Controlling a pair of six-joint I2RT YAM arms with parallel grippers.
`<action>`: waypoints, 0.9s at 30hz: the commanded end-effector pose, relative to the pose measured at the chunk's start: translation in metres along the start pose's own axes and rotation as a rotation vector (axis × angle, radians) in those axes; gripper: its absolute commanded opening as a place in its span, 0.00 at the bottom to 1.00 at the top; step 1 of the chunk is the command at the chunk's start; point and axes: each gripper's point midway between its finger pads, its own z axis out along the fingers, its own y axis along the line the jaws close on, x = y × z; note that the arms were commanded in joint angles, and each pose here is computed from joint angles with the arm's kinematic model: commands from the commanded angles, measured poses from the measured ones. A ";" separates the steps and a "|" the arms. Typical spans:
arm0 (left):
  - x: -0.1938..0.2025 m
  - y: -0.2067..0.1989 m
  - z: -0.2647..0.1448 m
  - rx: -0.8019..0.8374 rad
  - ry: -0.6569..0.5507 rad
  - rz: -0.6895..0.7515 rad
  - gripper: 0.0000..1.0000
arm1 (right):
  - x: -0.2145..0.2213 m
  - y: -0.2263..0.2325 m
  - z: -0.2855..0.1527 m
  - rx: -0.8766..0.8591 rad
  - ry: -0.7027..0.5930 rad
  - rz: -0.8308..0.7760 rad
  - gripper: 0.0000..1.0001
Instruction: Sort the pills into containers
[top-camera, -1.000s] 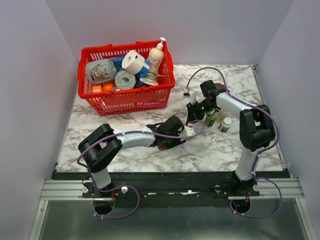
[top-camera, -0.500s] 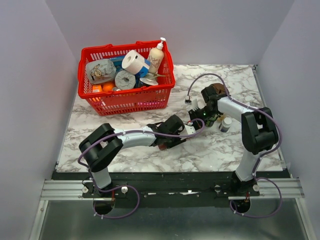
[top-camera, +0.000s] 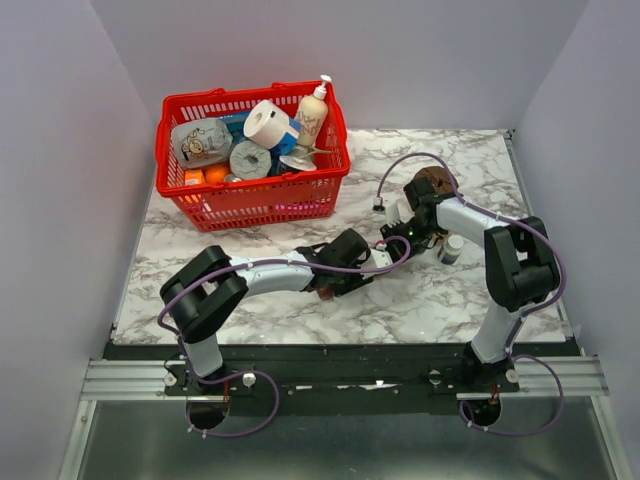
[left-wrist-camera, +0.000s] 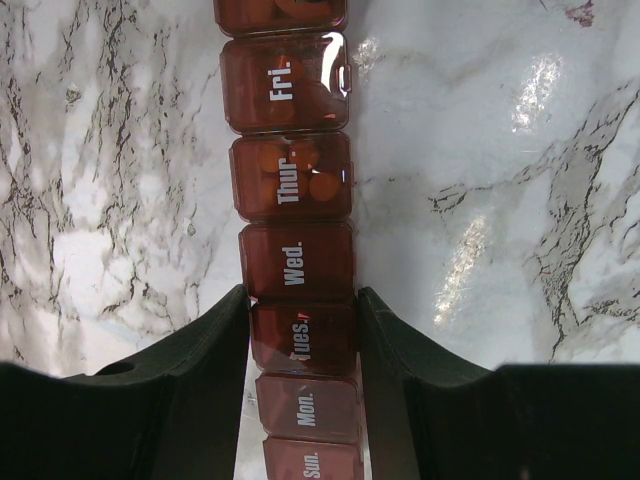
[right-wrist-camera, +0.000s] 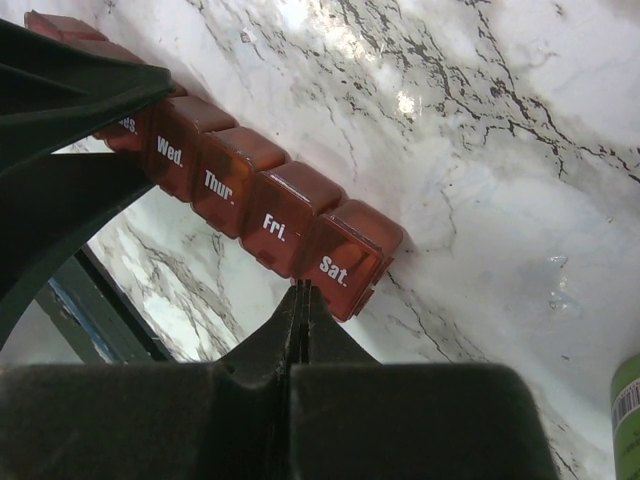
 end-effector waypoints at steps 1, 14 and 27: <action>0.022 -0.006 0.006 0.029 0.081 -0.036 0.34 | 0.015 -0.031 0.015 0.113 0.067 0.027 0.02; 0.024 -0.011 0.007 0.067 0.091 -0.065 0.35 | 0.006 -0.044 0.017 0.252 0.072 0.061 0.02; 0.025 -0.011 0.007 0.069 0.097 -0.059 0.35 | -0.039 0.009 -0.019 0.076 -0.112 -0.044 0.01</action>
